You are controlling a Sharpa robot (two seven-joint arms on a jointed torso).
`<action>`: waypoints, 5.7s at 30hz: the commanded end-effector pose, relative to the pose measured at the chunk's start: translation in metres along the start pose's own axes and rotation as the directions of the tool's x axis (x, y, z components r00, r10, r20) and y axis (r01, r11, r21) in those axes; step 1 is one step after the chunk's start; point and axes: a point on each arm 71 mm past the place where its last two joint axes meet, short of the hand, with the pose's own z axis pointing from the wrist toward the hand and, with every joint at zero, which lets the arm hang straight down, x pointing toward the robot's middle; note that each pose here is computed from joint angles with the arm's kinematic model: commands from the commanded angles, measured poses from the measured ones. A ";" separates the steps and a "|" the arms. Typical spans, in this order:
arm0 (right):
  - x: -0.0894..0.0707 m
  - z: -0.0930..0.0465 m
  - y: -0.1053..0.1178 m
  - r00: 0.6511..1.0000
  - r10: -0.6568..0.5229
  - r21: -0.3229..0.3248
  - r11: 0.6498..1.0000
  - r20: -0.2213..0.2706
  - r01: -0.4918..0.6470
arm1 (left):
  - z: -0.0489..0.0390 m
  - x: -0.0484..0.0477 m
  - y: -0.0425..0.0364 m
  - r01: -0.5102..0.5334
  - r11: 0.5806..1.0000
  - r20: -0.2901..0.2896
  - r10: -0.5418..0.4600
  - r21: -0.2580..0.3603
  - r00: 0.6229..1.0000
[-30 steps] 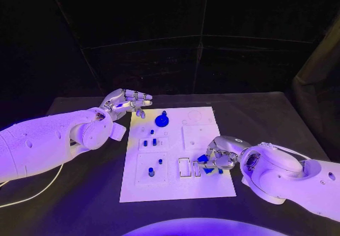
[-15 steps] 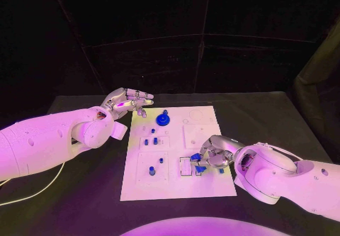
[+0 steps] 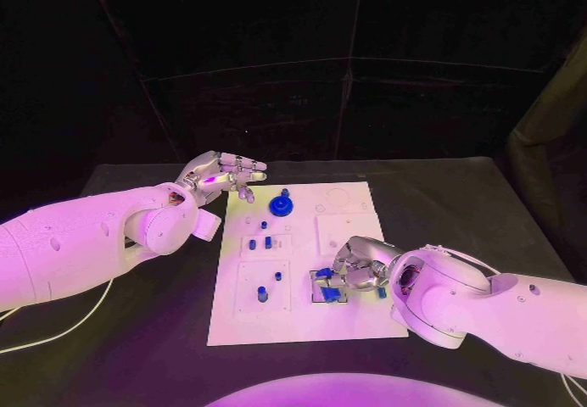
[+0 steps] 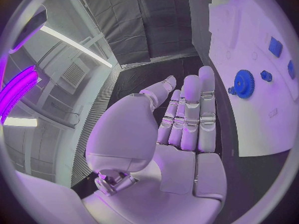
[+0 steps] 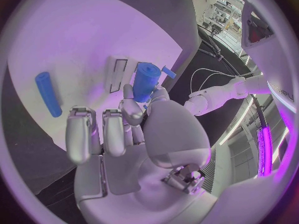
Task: Assemble the parts on the task board
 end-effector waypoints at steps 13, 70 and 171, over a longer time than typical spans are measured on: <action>0.002 0.004 0.005 0.999 -0.054 -0.004 0.999 -0.004 0.054 | 0.0007 0.0015 -0.0011 0.008 1.000 -0.013 -0.008 0.002 1.000; -0.032 -0.037 -0.040 0.996 -0.014 -0.022 1.000 0.089 0.016 | 0.0005 0.0002 0.0009 0.006 1.000 -0.012 -0.006 -0.008 1.000; -0.010 -0.015 -0.030 0.998 0.057 0.116 0.992 -0.014 -0.055 | -0.0012 0.0024 0.0014 0.011 1.000 -0.022 -0.011 -0.014 1.000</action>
